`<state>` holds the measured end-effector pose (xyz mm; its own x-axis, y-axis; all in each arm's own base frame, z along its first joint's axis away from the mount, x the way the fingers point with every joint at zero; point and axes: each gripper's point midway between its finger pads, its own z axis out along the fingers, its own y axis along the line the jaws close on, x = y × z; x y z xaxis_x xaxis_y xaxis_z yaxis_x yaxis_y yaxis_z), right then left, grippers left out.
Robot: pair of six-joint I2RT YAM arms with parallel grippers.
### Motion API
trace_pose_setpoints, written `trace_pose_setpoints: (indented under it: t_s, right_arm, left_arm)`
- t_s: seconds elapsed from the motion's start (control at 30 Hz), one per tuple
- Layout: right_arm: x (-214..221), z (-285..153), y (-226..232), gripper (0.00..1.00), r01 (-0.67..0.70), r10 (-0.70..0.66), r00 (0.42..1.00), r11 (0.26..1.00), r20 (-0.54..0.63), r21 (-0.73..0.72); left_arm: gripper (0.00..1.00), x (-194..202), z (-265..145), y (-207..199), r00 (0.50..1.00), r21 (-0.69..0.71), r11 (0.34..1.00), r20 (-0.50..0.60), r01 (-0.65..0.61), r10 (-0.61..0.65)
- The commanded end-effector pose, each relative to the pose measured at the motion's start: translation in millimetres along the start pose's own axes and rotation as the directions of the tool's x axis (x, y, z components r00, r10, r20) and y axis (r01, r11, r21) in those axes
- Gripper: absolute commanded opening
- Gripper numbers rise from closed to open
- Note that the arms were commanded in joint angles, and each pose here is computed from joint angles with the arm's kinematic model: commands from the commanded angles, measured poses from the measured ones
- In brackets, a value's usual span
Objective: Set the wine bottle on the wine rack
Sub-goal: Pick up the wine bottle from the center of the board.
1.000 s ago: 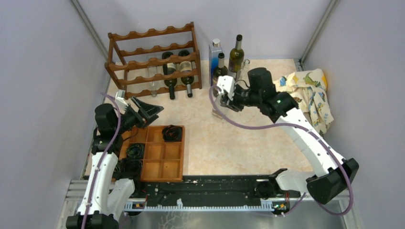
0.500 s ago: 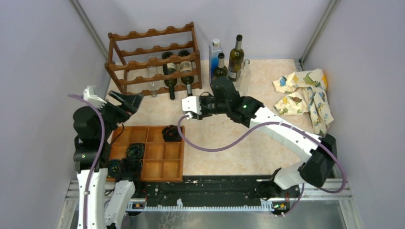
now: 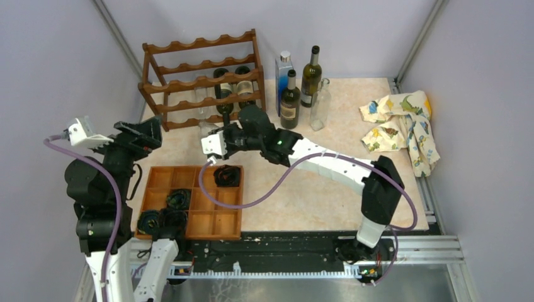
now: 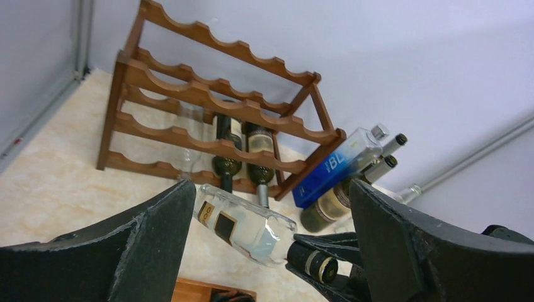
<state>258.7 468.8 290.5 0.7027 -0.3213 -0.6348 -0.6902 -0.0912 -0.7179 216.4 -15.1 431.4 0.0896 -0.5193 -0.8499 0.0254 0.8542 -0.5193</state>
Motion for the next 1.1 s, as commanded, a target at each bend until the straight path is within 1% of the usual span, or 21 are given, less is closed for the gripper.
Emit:
trace_pose_setpoints:
  t_s: [0.0, 0.2, 0.47, 0.8, 1.07]
  right_arm:
    - [-93.9, -13.4, -101.9, 0.0, 0.183, -0.277, 0.937, 0.909, 0.214, 0.374]
    - [-101.6, 15.9, -102.8, 0.0, 0.196, -0.33, 0.906, 0.882, 0.266, 0.428]
    - [-99.7, 45.3, -111.4, 0.0, 0.191, -0.351, 0.89, 0.867, 0.292, 0.46]
    - [-86.7, 71.3, -111.7, 0.0, 0.228, -0.407, 0.871, 0.831, 0.275, 0.507]
    - [-72.2, 87.1, -107.2, 0.0, 0.295, -0.472, 0.853, 0.789, 0.224, 0.539]
  left_arm:
    - [0.97, -18.6, -8.9, 5.9, 0.996, -0.05, 0.997, 0.061, -0.061, 0.064]
    - [0.97, -20.8, -7.1, 3.0, 0.996, -0.043, 0.996, 0.053, -0.074, 0.076]
    - [0.97, -22.5, -5.9, 3.0, 0.995, -0.049, 0.995, 0.049, -0.081, 0.084]
    - [0.98, -11.4, -2.6, 5.4, 0.998, -0.044, 0.997, 0.019, -0.065, 0.066]
    - [0.98, -5.1, -1.1, 8.7, 0.997, -0.047, 0.996, 0.003, -0.071, 0.072]
